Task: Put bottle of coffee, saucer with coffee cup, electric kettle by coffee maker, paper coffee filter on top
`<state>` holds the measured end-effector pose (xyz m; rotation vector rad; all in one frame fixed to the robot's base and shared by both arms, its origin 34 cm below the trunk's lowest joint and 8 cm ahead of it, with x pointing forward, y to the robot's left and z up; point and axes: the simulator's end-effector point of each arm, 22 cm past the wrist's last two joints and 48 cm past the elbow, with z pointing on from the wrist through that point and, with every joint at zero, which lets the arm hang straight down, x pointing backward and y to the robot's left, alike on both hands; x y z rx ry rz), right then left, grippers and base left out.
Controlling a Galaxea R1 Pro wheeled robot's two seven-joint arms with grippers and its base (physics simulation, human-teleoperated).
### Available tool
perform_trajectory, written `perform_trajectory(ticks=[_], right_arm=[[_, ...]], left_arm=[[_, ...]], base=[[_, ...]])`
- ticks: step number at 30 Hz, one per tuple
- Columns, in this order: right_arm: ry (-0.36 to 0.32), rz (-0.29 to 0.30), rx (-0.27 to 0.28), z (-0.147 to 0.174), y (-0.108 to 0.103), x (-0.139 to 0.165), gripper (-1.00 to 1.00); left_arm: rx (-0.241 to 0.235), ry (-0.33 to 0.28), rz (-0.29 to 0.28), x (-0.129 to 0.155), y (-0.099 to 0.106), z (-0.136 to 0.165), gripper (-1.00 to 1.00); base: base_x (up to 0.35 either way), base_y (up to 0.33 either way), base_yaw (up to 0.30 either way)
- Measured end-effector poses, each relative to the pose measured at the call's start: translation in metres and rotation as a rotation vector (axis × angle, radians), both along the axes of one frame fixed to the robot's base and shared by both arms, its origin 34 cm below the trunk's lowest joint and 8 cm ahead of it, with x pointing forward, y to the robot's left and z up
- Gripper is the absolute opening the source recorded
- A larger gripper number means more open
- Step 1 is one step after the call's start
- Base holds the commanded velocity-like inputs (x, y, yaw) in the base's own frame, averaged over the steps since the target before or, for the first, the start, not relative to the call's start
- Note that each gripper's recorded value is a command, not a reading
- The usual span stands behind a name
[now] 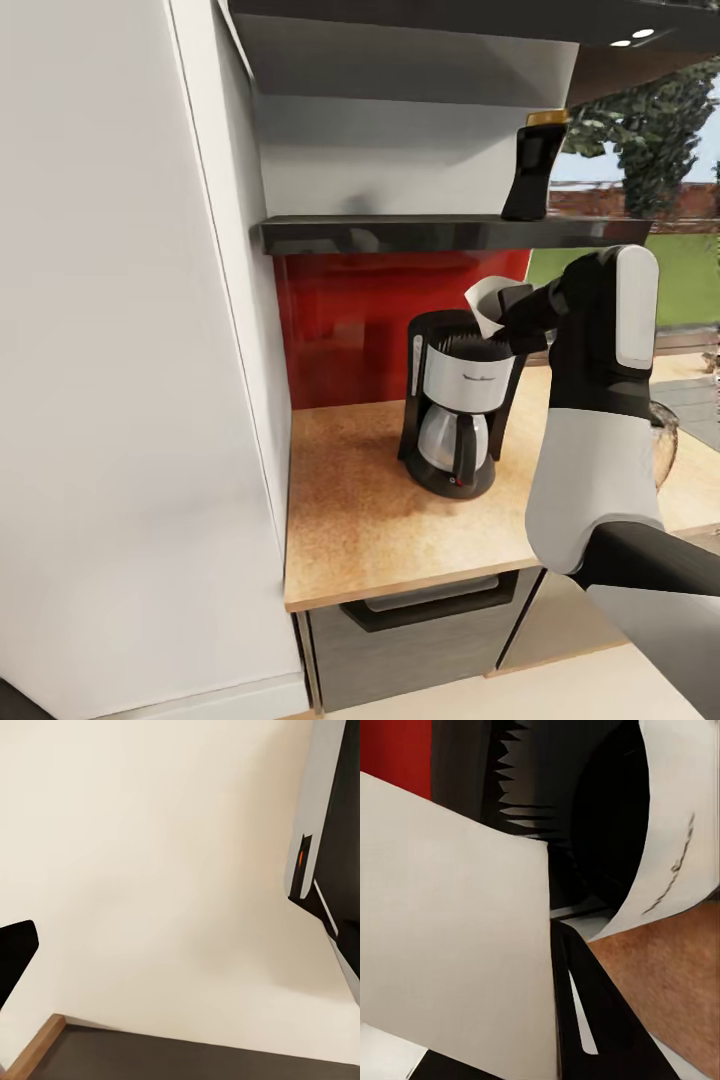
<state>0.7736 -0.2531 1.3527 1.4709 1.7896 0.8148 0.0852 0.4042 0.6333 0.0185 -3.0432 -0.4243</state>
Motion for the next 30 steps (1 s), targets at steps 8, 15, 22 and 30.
perform_trajectory(ticks=[8, 15, 22, 30], right_arm=[[-0.001, 0.003, -0.001, 0.0004, 0.0016, 0.0, -1.0], [-0.001, 0.005, -0.002, 0.0004, 0.0027, 0.0, -1.0], [0.001, 0.008, -0.001, -0.0002, 0.0037, 0.0002, -1.0], [0.005, 0.01, 0.0, -0.0017, 0.0048, 0.0006, -1.0]], left_arm=[[-0.001, 0.0, 0.0, 0.0, -0.0004, -0.0001, 1.0], [-0.001, 0.0, 0.0, 0.0, -0.0004, -0.0001, 1.0], [-0.001, 0.0, 0.0, 0.0, -0.0005, -0.0001, 1.0], [0.0, 0.0, 0.001, -0.0001, -0.0004, -0.0001, 1.0]], base=[[0.0, 0.0, -0.015], [0.0, 0.0, 0.0], [0.0, 0.0, 0.0], [0.001, 0.0, 0.0]])
